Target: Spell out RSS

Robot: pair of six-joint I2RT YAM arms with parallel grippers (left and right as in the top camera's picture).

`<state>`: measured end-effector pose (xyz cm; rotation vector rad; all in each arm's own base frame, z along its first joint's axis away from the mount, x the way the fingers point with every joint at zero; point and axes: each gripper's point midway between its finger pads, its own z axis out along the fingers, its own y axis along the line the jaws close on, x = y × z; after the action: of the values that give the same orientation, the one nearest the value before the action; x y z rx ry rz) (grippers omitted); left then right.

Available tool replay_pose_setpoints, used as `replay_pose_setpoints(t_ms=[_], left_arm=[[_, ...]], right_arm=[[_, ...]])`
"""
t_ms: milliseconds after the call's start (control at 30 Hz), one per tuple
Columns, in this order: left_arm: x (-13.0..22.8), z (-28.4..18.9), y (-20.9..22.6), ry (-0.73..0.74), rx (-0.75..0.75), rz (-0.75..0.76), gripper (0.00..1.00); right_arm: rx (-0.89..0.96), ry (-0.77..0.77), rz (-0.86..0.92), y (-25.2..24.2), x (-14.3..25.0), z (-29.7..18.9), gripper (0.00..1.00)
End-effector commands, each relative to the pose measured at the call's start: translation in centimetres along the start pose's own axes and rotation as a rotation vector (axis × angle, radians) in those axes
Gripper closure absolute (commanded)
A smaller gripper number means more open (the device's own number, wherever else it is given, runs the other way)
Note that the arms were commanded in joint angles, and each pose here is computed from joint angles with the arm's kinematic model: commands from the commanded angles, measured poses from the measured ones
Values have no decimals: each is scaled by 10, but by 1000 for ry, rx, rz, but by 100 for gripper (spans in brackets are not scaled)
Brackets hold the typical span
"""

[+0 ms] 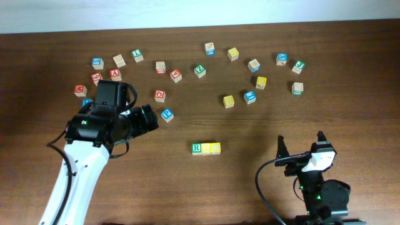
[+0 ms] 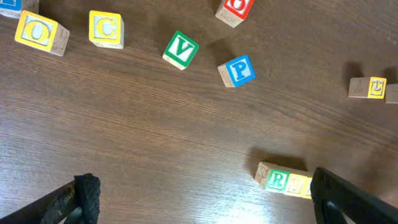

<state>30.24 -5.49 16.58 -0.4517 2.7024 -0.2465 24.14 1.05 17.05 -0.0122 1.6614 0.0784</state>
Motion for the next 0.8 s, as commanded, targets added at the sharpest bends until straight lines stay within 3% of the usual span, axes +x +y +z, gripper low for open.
replay_pose_setpoints(t_ms=[0, 300, 767], left_arm=[[-4, -3, 1, -19, -7, 4, 1], [-4, -3, 1, -18, -7, 4, 1], [-4, -3, 1, -18, -7, 4, 1]], right_arm=[[11, -21, -10, -3, 6, 3, 2], [93, -18, 5, -21, 13, 5, 2], [48, -14, -10, -9, 14, 5, 2]])
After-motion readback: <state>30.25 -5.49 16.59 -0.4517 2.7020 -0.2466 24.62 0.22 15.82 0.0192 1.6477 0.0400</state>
